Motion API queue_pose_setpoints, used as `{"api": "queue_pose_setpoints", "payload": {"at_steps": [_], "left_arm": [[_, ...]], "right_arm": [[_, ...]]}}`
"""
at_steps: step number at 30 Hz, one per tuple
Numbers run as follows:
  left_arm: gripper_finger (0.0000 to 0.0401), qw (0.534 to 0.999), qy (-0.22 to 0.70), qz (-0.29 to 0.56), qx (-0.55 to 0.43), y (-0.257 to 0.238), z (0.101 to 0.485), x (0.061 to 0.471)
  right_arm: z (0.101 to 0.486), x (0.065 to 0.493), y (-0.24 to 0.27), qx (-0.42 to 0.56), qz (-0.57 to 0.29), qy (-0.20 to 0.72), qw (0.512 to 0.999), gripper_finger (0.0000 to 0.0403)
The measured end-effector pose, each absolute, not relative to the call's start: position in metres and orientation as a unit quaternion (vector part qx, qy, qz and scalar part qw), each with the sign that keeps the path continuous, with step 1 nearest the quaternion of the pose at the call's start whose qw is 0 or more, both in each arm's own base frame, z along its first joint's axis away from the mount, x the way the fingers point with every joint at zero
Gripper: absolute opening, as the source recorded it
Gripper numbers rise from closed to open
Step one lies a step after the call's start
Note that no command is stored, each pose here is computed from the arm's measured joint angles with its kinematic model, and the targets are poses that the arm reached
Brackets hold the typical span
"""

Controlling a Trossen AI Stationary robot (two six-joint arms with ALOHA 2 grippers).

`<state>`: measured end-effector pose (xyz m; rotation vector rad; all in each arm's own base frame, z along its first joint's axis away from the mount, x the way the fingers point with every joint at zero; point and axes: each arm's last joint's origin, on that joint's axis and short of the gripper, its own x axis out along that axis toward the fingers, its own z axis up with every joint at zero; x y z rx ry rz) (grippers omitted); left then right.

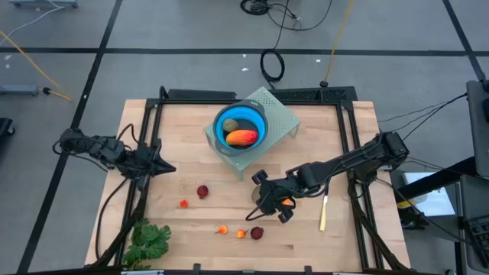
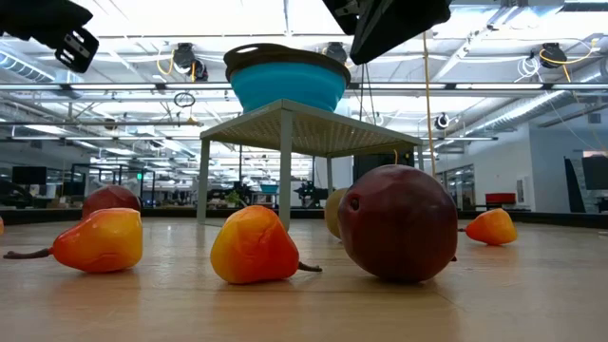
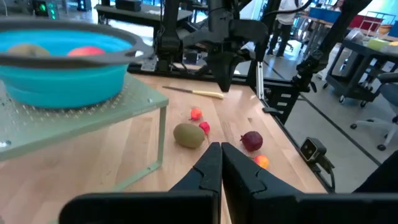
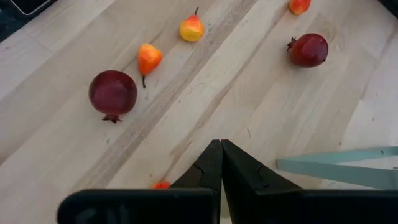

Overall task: Pick & Place Fruit
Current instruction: Put the brown kiwi into the blue strainer bowl on the shelf

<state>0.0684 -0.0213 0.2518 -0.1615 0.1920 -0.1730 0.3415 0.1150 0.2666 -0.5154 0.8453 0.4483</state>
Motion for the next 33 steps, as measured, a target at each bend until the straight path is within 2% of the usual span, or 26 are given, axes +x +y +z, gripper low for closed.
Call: {"api": "queue_pose_setpoints", "payload": {"at_steps": [9,27,33], "left_arm": [[0.0014,0.987,0.095,-0.085,-0.094,-0.0219,0.2492,0.07],[0.0002,0.987,0.092,-0.085,-0.098,-0.022,0.25,0.0702],[0.0016,0.987,0.092,-0.085,-0.098,-0.022,0.25,0.0702]], "right_arm": [[0.2667,0.3419,0.114,-0.242,0.211,0.403,0.857,0.0044],[0.2667,0.3423,0.113,-0.22,0.202,0.408,0.863,0.0197],[0.2667,0.3433,0.1099,-0.22,0.2,0.408,0.863,0.0247]]}}
